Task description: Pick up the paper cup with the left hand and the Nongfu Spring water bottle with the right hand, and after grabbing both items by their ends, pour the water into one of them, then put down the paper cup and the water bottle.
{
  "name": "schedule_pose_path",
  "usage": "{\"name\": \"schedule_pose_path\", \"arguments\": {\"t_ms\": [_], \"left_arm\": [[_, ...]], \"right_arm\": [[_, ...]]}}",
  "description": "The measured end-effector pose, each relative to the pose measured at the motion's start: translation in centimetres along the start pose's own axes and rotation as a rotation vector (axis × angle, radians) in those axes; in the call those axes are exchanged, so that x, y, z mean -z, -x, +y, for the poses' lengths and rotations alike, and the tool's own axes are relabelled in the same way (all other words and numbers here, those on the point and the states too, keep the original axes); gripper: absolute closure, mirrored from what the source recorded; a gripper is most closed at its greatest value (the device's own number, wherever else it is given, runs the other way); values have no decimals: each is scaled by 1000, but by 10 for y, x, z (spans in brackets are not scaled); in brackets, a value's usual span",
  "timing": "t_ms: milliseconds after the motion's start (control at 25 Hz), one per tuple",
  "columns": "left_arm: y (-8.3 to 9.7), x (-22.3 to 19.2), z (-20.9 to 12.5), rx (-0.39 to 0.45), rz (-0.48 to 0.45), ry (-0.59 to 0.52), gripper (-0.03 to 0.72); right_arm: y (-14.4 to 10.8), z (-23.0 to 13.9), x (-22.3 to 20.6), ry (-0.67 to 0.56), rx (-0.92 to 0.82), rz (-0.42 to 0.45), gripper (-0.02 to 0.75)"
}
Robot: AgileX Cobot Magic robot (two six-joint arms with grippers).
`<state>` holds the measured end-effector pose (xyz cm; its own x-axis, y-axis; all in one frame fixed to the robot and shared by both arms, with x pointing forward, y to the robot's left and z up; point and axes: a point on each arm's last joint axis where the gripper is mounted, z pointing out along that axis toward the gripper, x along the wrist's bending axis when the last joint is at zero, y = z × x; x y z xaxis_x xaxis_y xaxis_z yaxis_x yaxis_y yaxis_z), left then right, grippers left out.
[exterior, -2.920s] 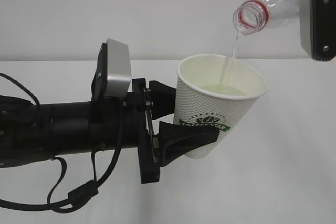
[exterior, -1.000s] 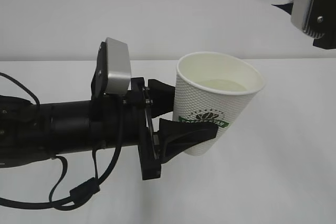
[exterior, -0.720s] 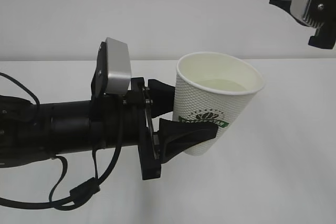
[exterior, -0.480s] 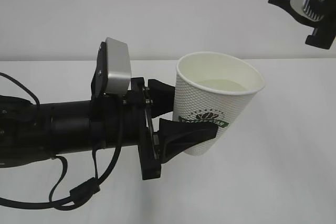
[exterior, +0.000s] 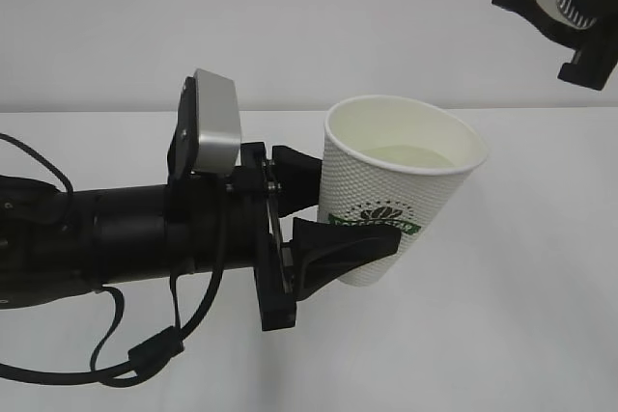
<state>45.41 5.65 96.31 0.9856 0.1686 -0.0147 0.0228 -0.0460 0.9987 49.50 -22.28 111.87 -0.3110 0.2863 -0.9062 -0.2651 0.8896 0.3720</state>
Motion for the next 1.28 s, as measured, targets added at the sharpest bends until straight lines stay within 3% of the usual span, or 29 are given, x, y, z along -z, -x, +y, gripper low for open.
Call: {"name": "schedule_pose_path", "arguments": {"t_ms": [680, 1280], "left_arm": [[0, 0, 0, 1, 1, 1, 236], [-1, 0, 0, 3, 6, 3, 238]], "right_arm": [[0, -1, 0, -7, -195, -2, 212], [0, -3, 0, -34, -533, -14, 212]]}}
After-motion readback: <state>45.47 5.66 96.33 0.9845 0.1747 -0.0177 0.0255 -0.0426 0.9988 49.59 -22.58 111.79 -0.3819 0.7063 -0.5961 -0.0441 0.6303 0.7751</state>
